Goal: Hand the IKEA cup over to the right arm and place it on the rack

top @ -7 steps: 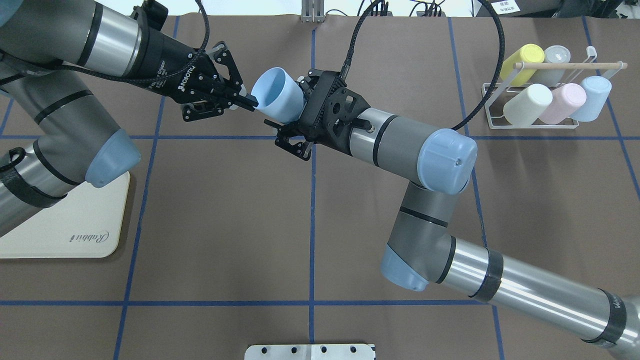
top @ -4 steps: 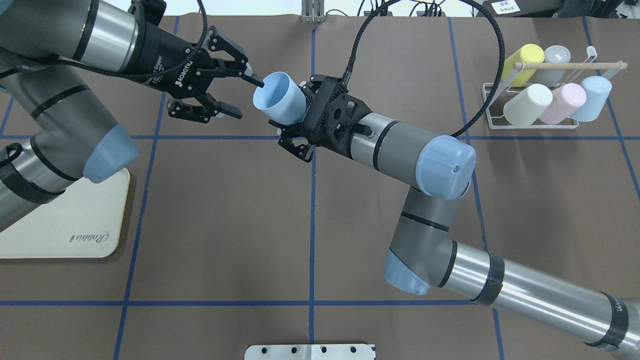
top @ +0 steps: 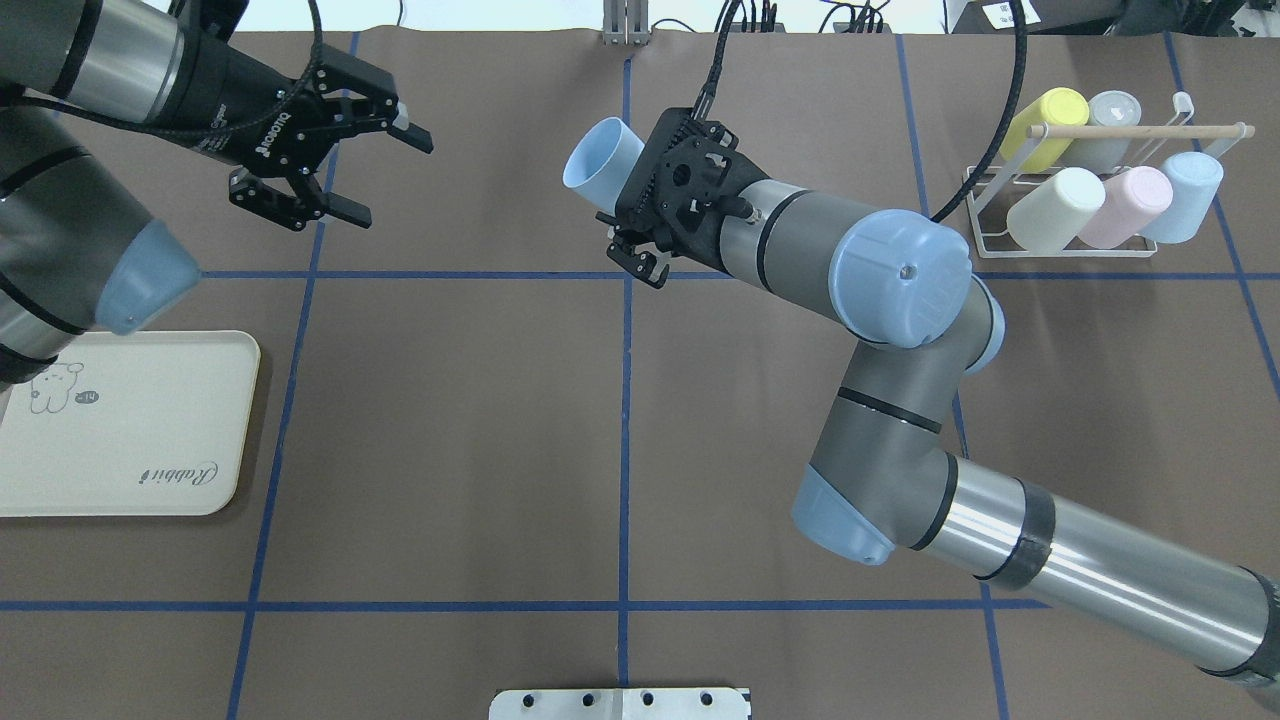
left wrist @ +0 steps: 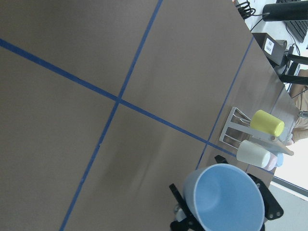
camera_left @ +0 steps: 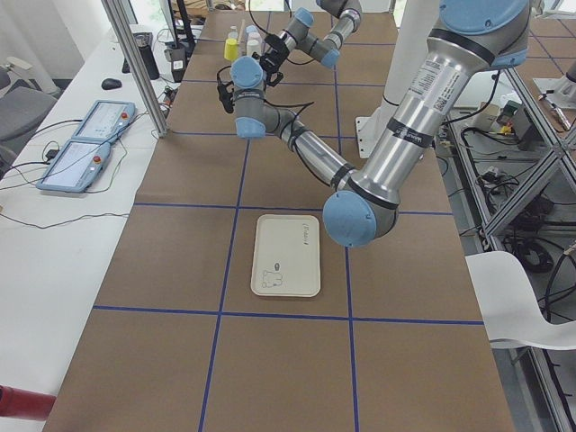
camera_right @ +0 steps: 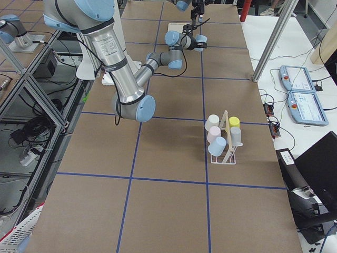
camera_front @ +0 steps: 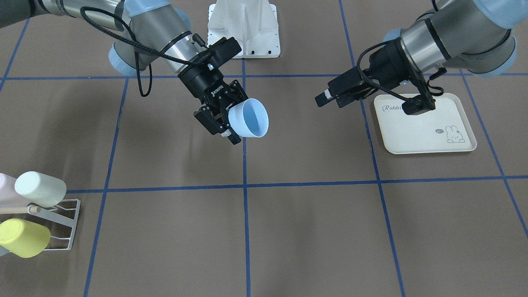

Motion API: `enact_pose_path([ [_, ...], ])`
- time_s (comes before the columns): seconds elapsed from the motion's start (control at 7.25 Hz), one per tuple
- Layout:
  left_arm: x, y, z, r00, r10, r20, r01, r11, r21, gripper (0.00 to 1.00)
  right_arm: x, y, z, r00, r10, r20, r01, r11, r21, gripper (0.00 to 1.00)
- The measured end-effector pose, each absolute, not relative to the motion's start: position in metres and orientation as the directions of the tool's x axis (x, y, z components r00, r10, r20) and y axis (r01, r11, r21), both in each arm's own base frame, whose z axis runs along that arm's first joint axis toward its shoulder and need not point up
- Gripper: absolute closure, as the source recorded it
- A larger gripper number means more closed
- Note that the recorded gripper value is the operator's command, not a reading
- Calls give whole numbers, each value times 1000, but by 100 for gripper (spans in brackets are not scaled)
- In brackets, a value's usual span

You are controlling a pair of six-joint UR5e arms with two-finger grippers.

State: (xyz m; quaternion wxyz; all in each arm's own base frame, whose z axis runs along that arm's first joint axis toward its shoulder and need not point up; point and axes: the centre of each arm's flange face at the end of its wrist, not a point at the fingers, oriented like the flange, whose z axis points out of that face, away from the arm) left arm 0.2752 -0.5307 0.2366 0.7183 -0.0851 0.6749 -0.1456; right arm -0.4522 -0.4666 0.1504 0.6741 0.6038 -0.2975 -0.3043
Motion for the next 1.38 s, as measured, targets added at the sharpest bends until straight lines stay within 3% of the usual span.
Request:
enact_pose_path([
  [0.28,271,-545,285,102,-293,-951,117,953,-280,0,-398,-482,146,643,-750,-155,360,117,925,59],
  [0.69,252,-557,326,144,-250,-957,150,962,-228,0,-309,-527,201,481,-734,-479,723,22,691,67],
  [1.1,206,-564,378,229,-105,-968,194,979,-60,0,-198,-560,272,165,-703,-692,934,-114,339,71],
  [1.38,197,-564,397,269,-77,-960,212,977,-19,0,-146,-574,307,-106,-672,-733,977,-209,51,69],
])
